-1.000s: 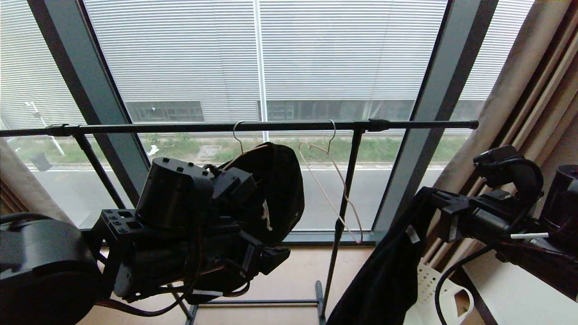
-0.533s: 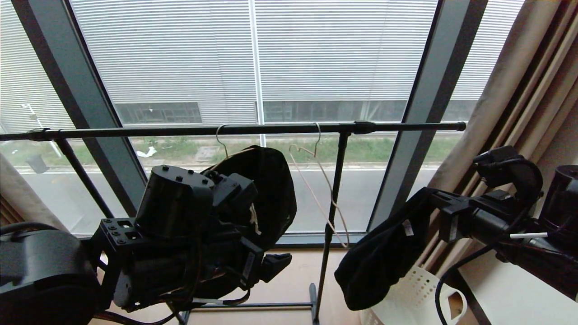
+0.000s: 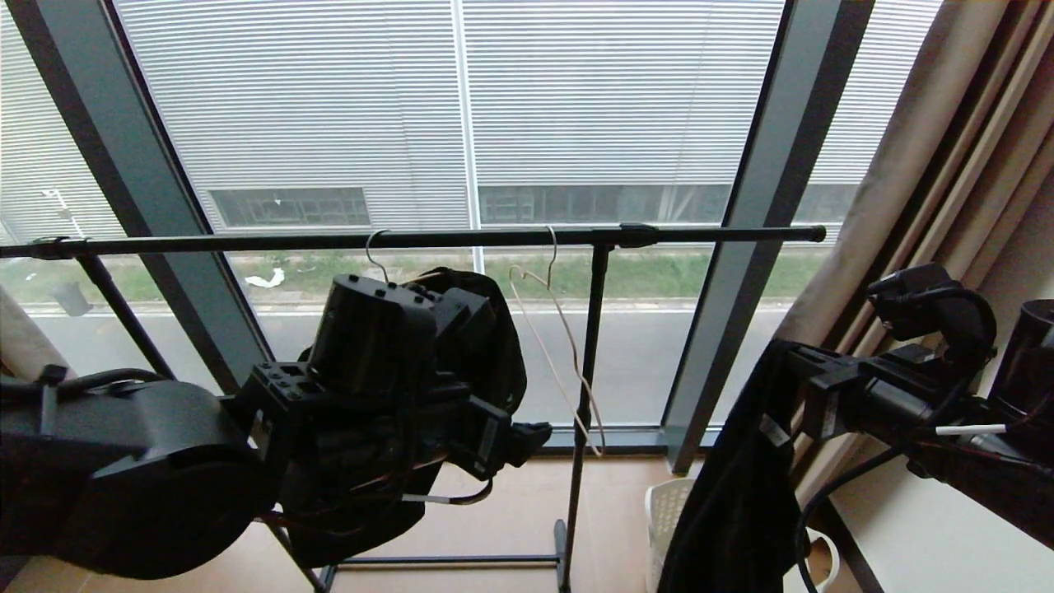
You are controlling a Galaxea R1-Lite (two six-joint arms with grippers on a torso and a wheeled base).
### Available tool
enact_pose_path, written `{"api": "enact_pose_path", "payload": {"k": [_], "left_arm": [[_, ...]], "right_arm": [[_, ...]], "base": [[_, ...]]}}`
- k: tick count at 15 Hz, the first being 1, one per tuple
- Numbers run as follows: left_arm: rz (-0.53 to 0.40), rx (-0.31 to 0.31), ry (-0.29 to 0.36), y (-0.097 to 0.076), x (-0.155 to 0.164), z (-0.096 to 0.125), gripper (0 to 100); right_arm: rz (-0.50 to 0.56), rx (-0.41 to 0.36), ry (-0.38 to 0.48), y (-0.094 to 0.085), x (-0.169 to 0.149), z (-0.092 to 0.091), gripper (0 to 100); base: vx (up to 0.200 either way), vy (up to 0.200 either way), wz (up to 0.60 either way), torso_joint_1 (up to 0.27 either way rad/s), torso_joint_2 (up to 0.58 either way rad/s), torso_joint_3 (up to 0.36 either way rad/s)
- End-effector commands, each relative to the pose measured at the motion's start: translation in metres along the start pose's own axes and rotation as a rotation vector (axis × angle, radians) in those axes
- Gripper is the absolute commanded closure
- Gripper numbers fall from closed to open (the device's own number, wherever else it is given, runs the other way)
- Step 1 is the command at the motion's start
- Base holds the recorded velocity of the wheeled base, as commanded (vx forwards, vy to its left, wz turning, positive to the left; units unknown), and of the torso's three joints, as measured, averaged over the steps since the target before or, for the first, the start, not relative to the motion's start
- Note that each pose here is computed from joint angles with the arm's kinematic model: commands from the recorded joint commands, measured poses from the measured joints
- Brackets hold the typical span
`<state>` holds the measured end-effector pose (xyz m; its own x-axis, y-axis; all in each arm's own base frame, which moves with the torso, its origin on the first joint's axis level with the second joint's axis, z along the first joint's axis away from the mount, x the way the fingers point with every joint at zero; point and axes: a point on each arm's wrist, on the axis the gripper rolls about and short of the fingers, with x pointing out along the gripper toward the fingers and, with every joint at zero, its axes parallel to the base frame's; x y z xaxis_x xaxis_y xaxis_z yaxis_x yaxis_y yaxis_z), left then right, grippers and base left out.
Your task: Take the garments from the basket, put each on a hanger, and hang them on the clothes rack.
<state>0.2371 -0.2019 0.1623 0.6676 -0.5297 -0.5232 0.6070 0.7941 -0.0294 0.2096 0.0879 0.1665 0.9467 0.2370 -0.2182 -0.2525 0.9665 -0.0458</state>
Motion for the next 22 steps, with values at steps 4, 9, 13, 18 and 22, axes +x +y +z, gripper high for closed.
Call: {"api": "enact_pose_path", "payload": {"k": [4, 9, 13, 18, 22], "left_arm": [[0.045, -0.057, 0.001, -0.001, 0.085, 0.017, 0], [0.058, -0.067, -0.043, 0.004, 0.133, 0.023, 0], [0.11, -0.073, -0.048, 0.011, 0.154, 0.023, 0], [0.194, -0.084, -0.057, 0.02, 0.14, 0.028, 0], [0.216, -0.085, -0.08, 0.02, 0.13, 0.035, 0]], "right_arm": [[0.001, -0.001, 0.001, 0.0, 0.0, 0.0, 100], [0.002, -0.001, 0.001, 0.0, 0.001, 0.0, 100], [0.004, -0.002, 0.002, 0.001, 0.001, -0.001, 100], [0.007, -0.004, 0.014, 0.002, 0.003, -0.003, 100], [0.01, -0.006, 0.02, 0.003, 0.004, -0.004, 100]], "base": [[0.0, 0.0, 0.0, 0.0, 0.0, 0.0], [0.0, 0.0, 0.0, 0.0, 0.0, 0.0], [0.0, 0.0, 0.0, 0.0, 0.0, 0.0], [0.0, 0.0, 0.0, 0.0, 0.0, 0.0], [0.0, 0.0, 0.0, 0.0, 0.0, 0.0]]}}
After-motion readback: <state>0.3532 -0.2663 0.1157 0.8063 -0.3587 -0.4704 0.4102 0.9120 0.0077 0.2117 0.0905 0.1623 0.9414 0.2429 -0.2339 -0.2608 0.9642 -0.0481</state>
